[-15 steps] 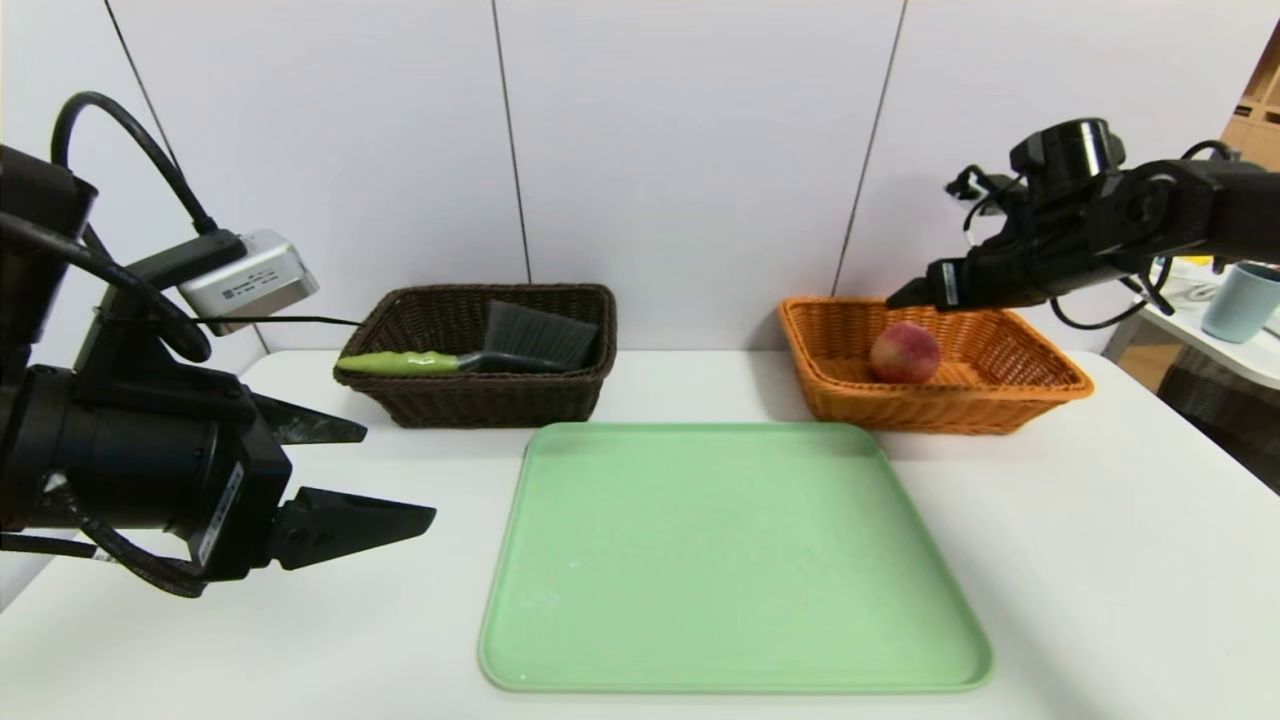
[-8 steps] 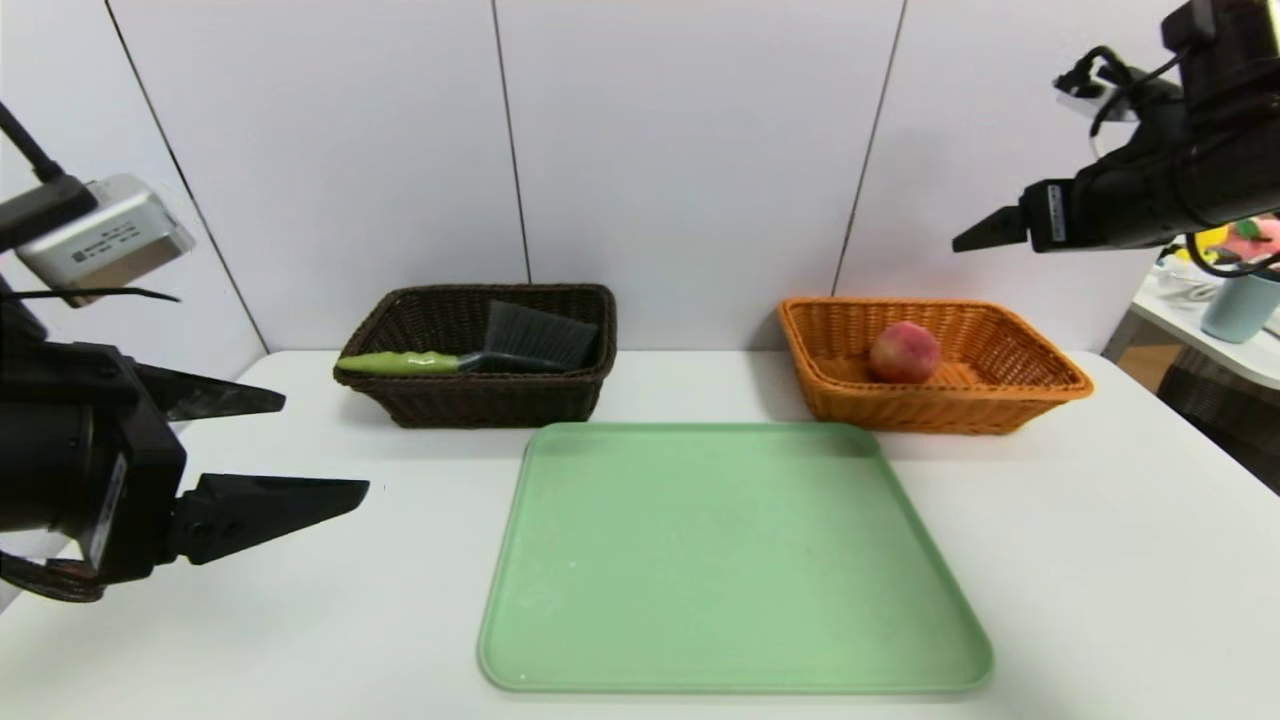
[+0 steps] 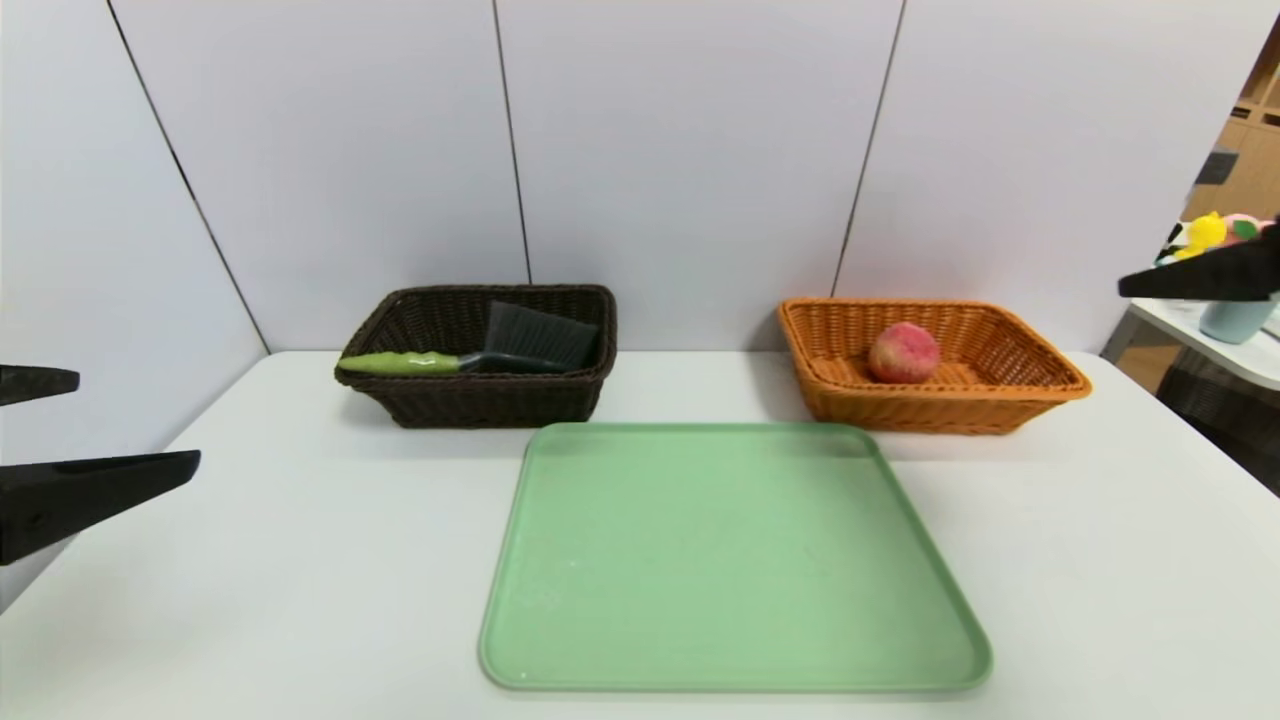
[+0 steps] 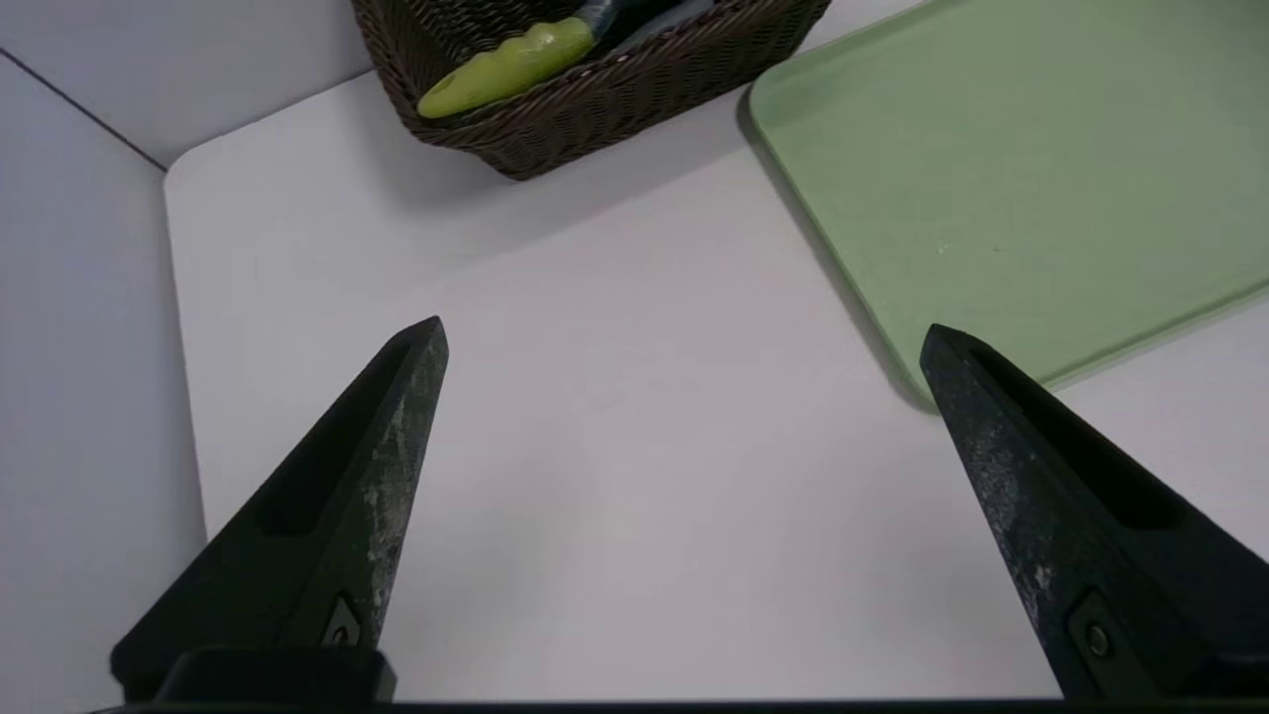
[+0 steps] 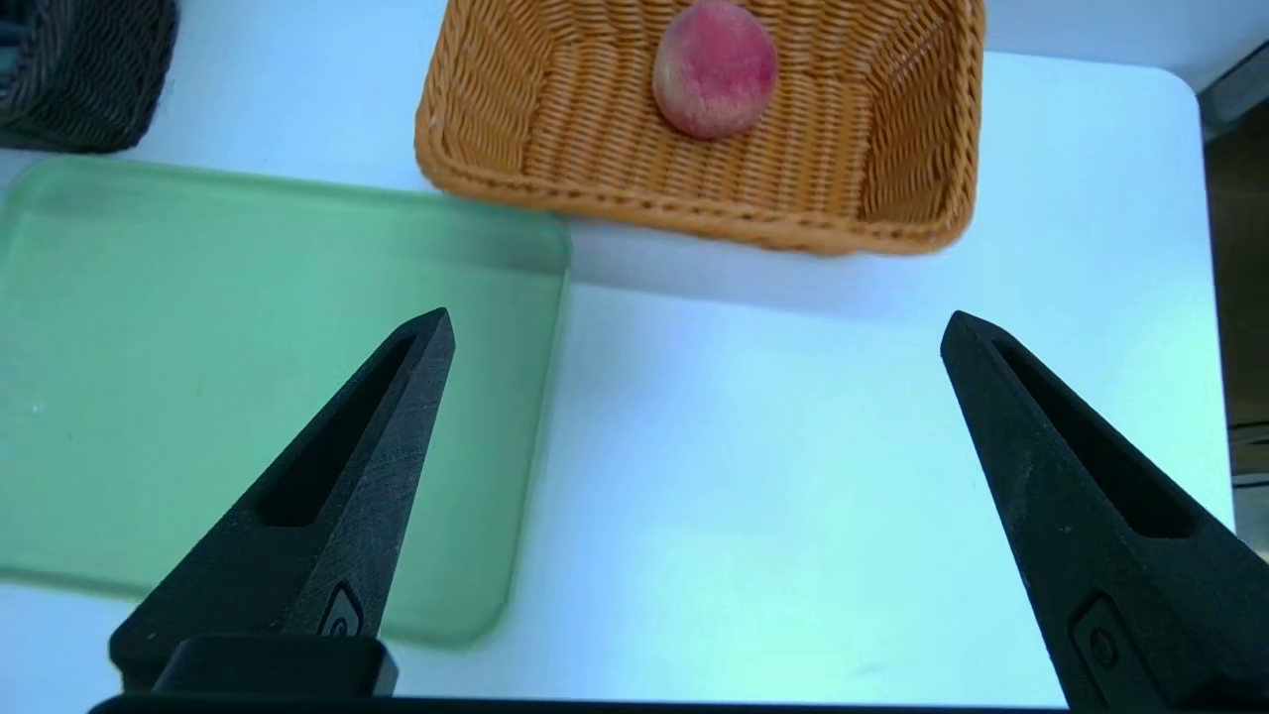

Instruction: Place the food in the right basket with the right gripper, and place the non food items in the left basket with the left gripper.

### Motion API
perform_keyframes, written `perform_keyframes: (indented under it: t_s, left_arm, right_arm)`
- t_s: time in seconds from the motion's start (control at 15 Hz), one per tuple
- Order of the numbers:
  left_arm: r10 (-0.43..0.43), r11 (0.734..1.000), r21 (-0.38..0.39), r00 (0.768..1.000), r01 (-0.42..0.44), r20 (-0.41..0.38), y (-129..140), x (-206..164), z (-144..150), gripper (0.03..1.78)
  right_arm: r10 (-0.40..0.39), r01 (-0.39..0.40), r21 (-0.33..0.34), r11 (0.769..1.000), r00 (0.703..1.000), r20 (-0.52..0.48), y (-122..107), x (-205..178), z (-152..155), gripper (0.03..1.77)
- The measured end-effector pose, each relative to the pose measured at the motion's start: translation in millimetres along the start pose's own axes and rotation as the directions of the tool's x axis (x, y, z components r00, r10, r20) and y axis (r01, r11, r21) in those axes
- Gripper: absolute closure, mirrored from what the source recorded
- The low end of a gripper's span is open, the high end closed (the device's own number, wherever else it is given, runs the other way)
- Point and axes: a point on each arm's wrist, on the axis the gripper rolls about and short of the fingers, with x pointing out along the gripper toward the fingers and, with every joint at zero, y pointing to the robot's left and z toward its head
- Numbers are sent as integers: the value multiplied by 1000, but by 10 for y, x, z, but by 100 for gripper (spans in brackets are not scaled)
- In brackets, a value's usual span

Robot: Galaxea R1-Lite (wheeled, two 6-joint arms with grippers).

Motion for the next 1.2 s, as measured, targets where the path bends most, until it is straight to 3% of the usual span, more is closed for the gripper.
perform_keyframes:
  t_s: [0.53, 1.2]
  left_arm:
    - [93, 996, -20, 995, -93, 34, -95, -364, -464, 12]
    - [153, 988, -28, 985, -151, 78, -252, -659, -996, 12]
  right_arm:
    - [-12, 13, -11, 1000, 995, 100, 135, -930, -733, 11]
    - [-39, 40, -5, 999, 983, 178, 262, -1487, -1539, 11]
